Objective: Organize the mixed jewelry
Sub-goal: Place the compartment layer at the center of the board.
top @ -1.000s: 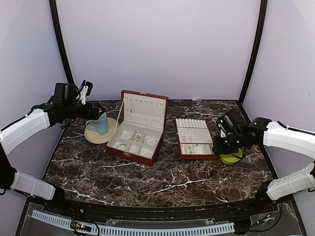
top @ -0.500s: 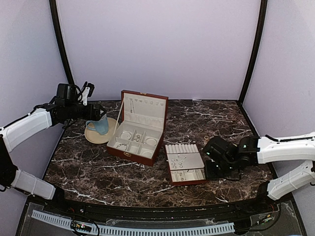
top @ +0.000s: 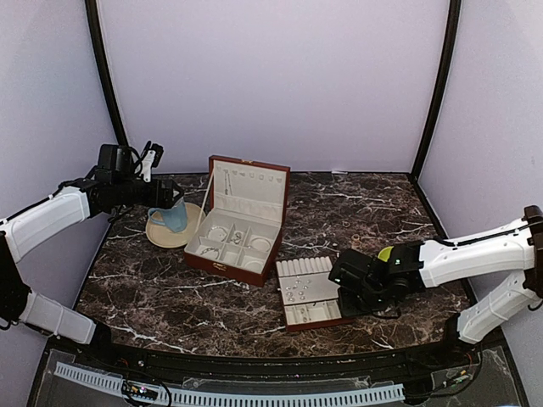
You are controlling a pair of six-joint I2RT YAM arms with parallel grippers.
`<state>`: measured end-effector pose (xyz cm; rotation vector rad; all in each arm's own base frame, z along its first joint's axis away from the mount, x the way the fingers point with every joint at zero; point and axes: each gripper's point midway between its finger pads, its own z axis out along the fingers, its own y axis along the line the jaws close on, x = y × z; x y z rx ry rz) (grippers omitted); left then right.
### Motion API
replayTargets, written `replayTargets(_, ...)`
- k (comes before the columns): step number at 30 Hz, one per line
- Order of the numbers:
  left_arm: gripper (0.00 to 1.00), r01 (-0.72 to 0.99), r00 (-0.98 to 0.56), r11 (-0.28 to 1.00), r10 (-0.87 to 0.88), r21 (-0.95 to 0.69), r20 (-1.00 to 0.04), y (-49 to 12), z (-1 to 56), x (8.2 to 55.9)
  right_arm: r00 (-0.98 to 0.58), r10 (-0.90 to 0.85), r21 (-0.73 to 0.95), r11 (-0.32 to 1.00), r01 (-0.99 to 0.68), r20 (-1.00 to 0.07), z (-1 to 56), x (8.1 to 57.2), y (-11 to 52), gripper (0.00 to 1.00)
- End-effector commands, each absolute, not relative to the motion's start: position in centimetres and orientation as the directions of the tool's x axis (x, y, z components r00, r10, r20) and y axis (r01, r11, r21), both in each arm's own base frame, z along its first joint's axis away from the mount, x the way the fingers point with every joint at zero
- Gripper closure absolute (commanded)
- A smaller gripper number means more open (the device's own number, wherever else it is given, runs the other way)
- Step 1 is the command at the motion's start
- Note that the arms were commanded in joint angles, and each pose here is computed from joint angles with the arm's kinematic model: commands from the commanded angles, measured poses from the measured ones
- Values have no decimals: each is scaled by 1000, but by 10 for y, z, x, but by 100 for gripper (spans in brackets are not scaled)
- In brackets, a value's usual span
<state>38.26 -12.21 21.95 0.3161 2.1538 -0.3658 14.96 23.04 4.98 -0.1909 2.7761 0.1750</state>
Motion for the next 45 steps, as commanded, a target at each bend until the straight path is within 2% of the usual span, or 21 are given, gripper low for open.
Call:
replayTargets(1, 9, 358, -557, 921, 79, -153, -827, -122, 220, 382, -910, -87, 160, 973, -164, -406, 63, 159, 259, 100)
replayTargets(6, 10, 360, -555, 920, 78, -154, -828, -122, 221, 382, -919, -121, 160, 968, -192, -375, 56, 152, 268, 100)
replayTargets(11, 9, 360, -556, 920, 78, -154, -828, -122, 221, 382, -927, -138, 193, 957, -215, -350, 52, 146, 275, 72)
replayTargets(17, 9, 359, -555, 921, 78, -153, -828, -122, 221, 382, -926, -153, 251, 936, -248, -346, 58, 141, 283, 57)
replayTargets(24, 9, 356, -556, 922, 78, -152, -828, -121, 220, 382, -904, -108, 233, 948, -219, -413, 82, 162, 268, 38)
replayTargets(33, 10, 353, -542, 924, 75, -146, -837, -120, 224, 381, -882, -32, 284, 941, -185, -469, 95, 207, 263, 29)
replayTargets(39, 10, 348, -530, 928, 76, -135, -845, -118, 228, 380, -887, -4, 318, 933, -169, -461, 83, 227, 265, 23)
replayTargets(45, 10, 347, -531, 929, 78, -132, -844, -117, 227, 381, -908, -29, 336, 924, -184, -417, 65, 227, 275, 22)
